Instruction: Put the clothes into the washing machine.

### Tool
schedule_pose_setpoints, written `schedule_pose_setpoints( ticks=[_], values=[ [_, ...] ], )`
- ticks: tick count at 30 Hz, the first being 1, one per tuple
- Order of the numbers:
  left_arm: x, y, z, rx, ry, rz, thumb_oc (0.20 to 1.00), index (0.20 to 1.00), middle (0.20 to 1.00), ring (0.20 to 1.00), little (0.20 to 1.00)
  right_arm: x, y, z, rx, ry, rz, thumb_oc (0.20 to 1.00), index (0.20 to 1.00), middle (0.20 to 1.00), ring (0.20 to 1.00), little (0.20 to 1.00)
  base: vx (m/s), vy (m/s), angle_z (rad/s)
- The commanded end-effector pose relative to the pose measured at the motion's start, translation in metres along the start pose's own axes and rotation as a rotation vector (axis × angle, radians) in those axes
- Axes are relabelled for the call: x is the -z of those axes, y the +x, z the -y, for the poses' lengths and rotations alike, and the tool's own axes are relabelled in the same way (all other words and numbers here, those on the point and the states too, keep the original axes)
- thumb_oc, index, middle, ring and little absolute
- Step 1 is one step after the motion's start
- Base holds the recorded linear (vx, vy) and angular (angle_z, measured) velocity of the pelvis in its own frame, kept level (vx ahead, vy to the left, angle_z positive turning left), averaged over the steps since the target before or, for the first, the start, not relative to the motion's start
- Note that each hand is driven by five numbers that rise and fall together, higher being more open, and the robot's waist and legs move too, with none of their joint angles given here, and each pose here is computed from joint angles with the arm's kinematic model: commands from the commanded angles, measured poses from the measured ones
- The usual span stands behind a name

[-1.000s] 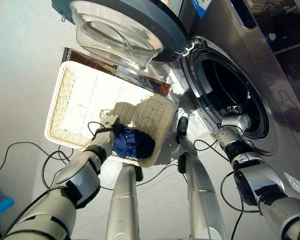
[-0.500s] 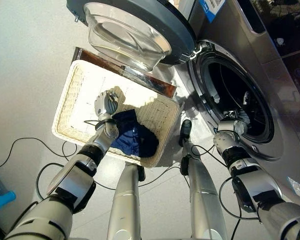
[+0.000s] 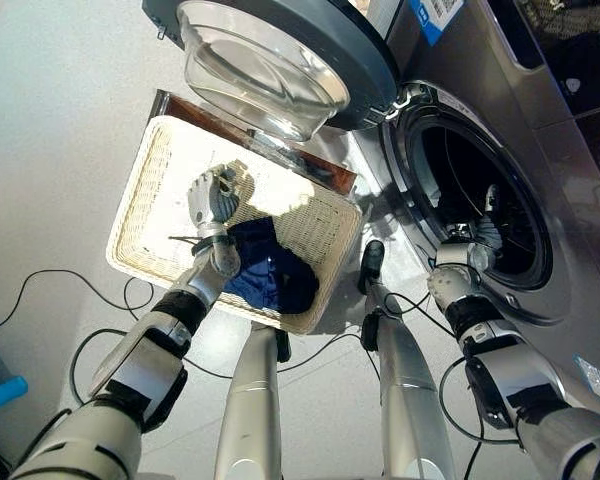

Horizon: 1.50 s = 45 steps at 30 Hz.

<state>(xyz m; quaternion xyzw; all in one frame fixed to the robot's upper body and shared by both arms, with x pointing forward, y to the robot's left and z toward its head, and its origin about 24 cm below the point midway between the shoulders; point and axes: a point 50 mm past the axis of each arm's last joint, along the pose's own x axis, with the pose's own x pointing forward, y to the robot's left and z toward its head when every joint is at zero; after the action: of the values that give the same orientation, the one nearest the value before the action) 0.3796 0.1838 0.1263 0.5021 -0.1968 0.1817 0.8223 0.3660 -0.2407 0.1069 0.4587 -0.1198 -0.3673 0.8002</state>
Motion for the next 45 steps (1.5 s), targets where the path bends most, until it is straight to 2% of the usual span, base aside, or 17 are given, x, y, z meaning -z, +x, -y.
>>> schedule_pose_setpoints(
  ticks=[1,9,19,28,34,40,45],
  values=[
    [0.006,0.007,-0.005,0.076,0.246,0.124,1.0,1.0,1.0,1.0,1.0,-0.022,0.013,0.01,-0.023,0.017,0.056,1.0,1.0,1.0,1.0,1.0,0.0,0.0,0.0],
    [0.027,-0.016,0.02,0.358,0.526,0.229,1.0,1.0,1.0,1.0,1.0,-0.028,0.023,0.018,-0.064,-0.006,0.062,1.0,1.0,1.0,1.0,1.0,-0.01,0.014,-0.02],
    [0.022,-0.024,0.03,0.47,0.714,0.464,1.0,1.0,1.0,1.0,1.0,-0.034,0.027,0.007,-0.085,-0.007,0.072,1.0,1.0,1.0,1.0,1.0,-0.01,0.001,-0.02],
    [0.023,-0.035,0.031,0.486,0.723,0.596,1.0,1.0,1.0,1.0,1.0,-0.038,0.028,0.012,-0.089,-0.009,0.091,1.0,1.0,1.0,1.0,1.0,0.0,-0.001,0.0],
    [0.027,-0.046,0.036,0.574,0.737,0.65,1.0,1.0,1.0,1.0,1.0,-0.039,0.029,0.012,-0.091,-0.006,0.094,1.0,1.0,1.0,1.0,1.0,-0.02,-0.007,0.0],
    [0.026,-0.05,0.037,0.595,0.707,0.686,1.0,1.0,1.0,1.0,1.0,-0.04,0.029,0.012,-0.09,-0.006,0.093,1.0,1.0,1.0,1.0,1.0,-0.02,-0.008,0.01],
    [0.023,-0.053,0.034,0.657,0.741,0.802,1.0,1.0,1.0,1.0,1.0,-0.047,0.033,0.009,-0.091,0.001,0.1,1.0,1.0,1.0,1.0,1.0,-0.01,-0.006,0.01]
  ],
)
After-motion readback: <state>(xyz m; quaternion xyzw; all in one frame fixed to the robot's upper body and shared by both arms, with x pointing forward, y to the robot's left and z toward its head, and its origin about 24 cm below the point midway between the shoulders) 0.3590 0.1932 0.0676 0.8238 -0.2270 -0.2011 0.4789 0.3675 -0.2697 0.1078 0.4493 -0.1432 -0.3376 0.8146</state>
